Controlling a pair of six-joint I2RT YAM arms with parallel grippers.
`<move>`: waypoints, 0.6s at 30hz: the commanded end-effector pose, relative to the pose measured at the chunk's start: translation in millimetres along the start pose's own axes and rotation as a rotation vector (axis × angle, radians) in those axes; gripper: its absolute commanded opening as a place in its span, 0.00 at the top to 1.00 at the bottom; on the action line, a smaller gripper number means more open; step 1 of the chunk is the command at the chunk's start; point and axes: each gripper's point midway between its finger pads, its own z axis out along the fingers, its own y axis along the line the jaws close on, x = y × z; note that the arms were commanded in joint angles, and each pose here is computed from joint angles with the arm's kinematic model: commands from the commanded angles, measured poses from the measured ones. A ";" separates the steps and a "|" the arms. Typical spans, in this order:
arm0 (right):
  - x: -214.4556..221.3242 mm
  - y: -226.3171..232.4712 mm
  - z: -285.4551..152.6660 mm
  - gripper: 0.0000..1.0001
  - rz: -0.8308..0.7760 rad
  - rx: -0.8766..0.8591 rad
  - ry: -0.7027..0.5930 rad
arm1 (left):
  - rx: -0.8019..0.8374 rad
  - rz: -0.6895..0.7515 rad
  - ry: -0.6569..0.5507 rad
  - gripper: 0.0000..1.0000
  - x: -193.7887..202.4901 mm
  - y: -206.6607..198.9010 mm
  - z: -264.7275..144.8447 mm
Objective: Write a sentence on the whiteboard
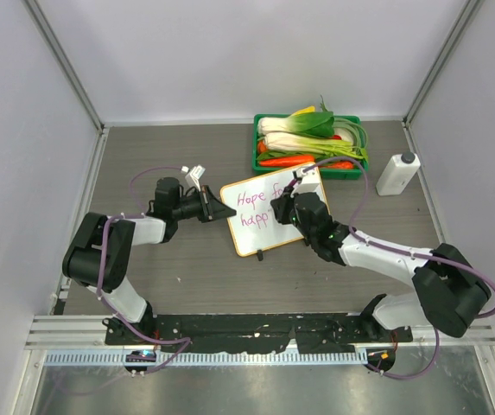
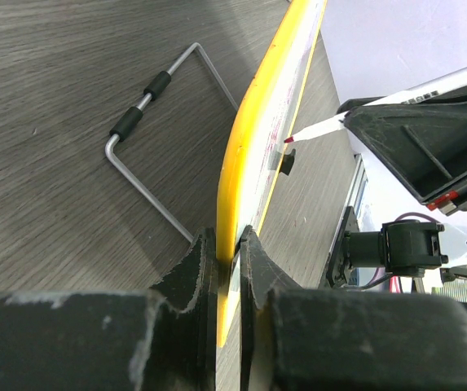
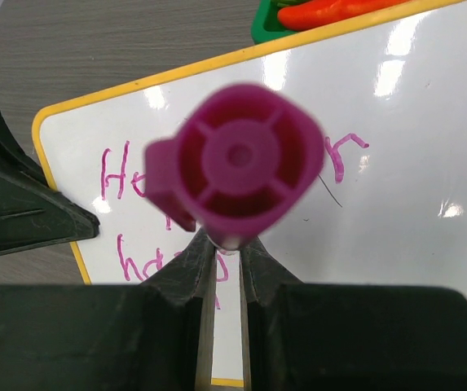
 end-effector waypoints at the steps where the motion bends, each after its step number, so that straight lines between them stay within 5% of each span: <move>1: -23.2 6.6 8.6 0.99 0.029 0.002 -0.075 | -0.205 -0.038 0.032 1.00 25.1 50.6 -4.5; 18: 7.7 -16.6 -3.9 0.99 0.007 0.052 -0.013 | -0.203 -0.040 0.032 1.00 25.2 51.0 -4.4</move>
